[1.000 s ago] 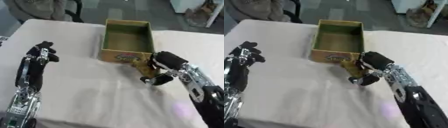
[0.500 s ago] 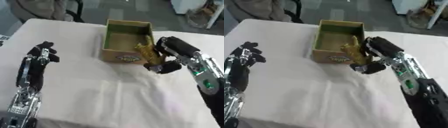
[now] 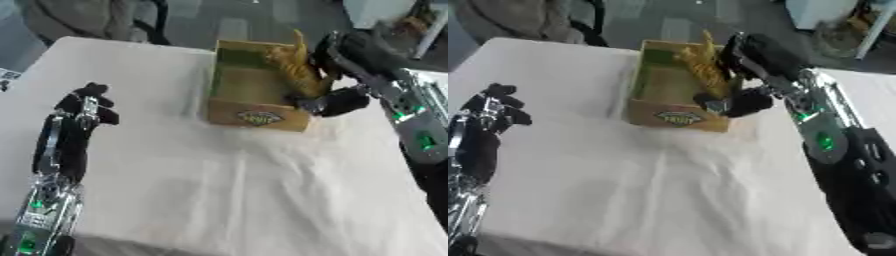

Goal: Pick up objects on the table and place them in the box.

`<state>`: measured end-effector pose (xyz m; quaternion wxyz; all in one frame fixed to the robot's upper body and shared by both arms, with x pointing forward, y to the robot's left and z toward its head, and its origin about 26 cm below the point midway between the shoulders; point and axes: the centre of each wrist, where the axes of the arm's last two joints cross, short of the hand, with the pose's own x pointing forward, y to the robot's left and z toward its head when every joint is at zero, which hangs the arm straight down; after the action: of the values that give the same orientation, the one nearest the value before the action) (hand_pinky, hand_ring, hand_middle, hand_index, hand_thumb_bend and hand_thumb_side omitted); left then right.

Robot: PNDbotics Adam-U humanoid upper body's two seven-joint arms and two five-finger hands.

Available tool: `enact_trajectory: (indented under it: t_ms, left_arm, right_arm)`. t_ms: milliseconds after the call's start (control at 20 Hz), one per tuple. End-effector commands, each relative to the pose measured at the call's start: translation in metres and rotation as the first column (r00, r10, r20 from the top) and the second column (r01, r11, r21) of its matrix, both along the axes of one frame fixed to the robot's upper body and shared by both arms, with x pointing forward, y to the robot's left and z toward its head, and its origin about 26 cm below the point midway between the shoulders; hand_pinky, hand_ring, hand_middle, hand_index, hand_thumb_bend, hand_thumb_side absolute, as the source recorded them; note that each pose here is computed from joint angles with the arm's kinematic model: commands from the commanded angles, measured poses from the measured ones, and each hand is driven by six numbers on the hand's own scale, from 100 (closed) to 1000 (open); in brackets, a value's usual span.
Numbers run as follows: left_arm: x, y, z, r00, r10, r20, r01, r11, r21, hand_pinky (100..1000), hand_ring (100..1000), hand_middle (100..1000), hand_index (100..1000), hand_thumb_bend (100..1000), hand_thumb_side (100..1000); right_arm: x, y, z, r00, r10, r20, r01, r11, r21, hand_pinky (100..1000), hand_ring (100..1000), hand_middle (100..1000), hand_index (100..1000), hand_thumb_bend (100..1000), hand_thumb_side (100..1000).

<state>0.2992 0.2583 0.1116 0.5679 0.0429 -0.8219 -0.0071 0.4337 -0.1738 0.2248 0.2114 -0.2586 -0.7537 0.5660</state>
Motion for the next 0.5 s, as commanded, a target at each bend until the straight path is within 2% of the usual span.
enact_trajectory:
  t_ms: [50,250,500]
  left_arm:
    - [0.000,-0.003,0.005,1.000,-0.021,0.018,0.021,1.000,0.000,545,483,501,700,164,618]
    - [0.001,-0.007,0.005,0.999,-0.041,0.018,0.041,0.999,-0.005,545,483,501,700,163,619]
    - [0.001,-0.012,0.006,0.998,-0.067,0.017,0.067,0.998,-0.011,545,484,501,700,161,620]
  right_arm:
    - [0.011,0.004,0.012,0.999,-0.026,0.022,0.025,0.999,0.023,100,211,160,245,100,252]
    - [0.028,0.014,0.006,0.997,-0.072,-0.003,0.073,0.997,0.041,100,216,165,251,100,249]
    - [0.047,0.024,-0.019,0.987,-0.153,-0.057,0.155,0.987,0.039,152,267,211,296,100,250]
